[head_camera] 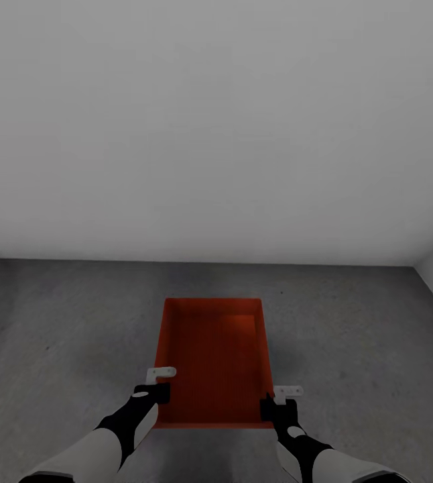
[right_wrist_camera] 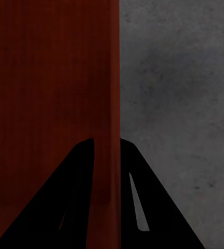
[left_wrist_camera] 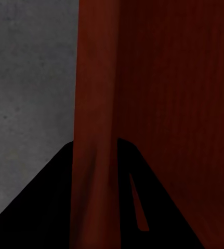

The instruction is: Move the two storage containers from the living room to the garage. In the garage, place one container on the floor and stack the other container on top of it (either order is fine).

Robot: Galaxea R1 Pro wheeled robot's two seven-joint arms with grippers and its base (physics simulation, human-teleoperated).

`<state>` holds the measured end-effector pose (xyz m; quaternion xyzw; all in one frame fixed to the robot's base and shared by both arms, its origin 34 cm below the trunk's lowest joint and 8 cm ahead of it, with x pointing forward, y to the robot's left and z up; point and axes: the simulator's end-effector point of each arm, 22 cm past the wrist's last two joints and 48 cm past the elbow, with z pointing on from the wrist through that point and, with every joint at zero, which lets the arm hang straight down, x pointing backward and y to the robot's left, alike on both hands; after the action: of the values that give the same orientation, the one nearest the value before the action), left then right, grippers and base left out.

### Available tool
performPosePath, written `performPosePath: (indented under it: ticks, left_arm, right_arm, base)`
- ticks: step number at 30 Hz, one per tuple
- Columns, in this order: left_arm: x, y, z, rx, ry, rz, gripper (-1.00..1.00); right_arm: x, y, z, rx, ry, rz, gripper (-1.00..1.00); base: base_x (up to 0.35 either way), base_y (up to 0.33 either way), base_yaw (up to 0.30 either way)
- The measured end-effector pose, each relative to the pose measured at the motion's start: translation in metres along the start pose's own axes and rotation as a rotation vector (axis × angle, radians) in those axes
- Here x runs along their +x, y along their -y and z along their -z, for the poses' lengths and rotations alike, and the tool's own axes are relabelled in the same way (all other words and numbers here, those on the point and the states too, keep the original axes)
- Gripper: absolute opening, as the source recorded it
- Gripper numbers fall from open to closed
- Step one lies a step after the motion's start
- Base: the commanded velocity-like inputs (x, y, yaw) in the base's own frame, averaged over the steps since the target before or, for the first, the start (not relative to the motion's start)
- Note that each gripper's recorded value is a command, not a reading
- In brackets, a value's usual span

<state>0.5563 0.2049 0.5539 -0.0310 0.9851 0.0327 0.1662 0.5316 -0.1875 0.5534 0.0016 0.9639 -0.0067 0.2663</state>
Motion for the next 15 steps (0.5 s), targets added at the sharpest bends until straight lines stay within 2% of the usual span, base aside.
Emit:
performPosePath:
  ticks: [15]
  left_arm:
    - [0.0005, 0.0003, -0.0035, 0.0, 0.0, 0.0, -1.0]
  right_arm:
    - [0.0014, 0.0, -0.0032, 0.0, 0.0, 0.0, -1.0]
  base:
    - [0.0, 0.0, 0.0]
